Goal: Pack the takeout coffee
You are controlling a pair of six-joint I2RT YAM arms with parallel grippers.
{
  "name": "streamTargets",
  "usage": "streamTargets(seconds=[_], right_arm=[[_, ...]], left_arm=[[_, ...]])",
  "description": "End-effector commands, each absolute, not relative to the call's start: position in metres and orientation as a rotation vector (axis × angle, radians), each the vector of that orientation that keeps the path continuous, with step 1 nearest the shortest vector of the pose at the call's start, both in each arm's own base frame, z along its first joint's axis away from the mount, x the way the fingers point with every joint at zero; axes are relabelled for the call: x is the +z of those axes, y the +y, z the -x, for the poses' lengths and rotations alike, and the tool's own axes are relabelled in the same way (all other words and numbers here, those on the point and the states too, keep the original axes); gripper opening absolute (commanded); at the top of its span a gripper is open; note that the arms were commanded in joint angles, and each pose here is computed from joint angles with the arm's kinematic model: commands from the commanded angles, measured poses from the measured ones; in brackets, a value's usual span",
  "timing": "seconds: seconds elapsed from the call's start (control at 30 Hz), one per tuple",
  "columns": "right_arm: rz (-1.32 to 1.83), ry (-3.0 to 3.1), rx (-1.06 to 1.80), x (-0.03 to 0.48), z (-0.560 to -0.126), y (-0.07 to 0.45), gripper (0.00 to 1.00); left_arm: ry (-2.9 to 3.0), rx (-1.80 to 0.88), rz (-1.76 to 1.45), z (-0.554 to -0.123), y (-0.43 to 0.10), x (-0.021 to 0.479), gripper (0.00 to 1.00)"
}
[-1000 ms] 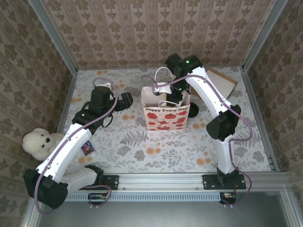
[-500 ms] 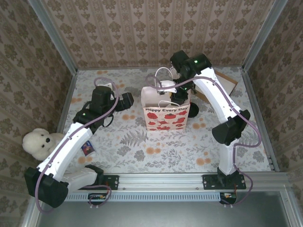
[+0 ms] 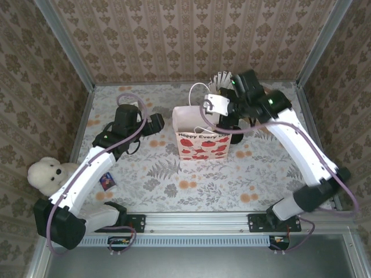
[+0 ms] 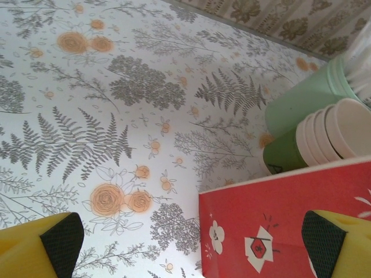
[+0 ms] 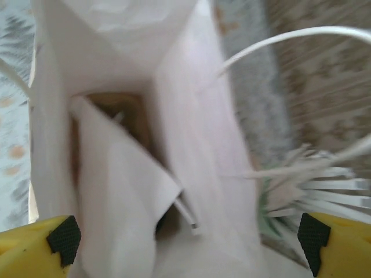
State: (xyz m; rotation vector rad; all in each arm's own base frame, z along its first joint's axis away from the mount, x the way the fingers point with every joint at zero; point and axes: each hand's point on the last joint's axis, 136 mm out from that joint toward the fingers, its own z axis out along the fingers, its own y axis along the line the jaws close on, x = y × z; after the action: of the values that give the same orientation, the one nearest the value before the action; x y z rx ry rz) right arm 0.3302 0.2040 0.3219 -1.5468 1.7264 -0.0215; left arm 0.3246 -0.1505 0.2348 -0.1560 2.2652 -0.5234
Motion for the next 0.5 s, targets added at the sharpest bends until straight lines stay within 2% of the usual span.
streamTargets(seconds=[0.0,0.07,0.13,0.33,0.47], right_arm=[[1.097,1.489,-0.123,0.402,-0.361,0.199,1.00],[0.771,1.503,-0.088,0.428,-0.368,0.178,1.00],[0.516,1.567,-0.044,0.430,-0.370,0.154,1.00],[0.052,1.761,0.110,0.395,-0.352,0.104,1.00],[-0.160,1.763,0.034,0.360,-0.346,0.063,1.00]], left_arm=[[2.234,-0.542,0.212,-0.331,-0.147,0.250,1.00],[2.230,-0.528,0.249,-0.332,-0.143,0.249,1.00],[2.229,-0.516,0.283,-0.333,-0.139,0.246,1.00],[2.223,-0.448,0.414,-0.336,-0.122,0.236,1.00],[2.181,-0.334,0.438,-0.339,-0.100,0.237,1.00]])
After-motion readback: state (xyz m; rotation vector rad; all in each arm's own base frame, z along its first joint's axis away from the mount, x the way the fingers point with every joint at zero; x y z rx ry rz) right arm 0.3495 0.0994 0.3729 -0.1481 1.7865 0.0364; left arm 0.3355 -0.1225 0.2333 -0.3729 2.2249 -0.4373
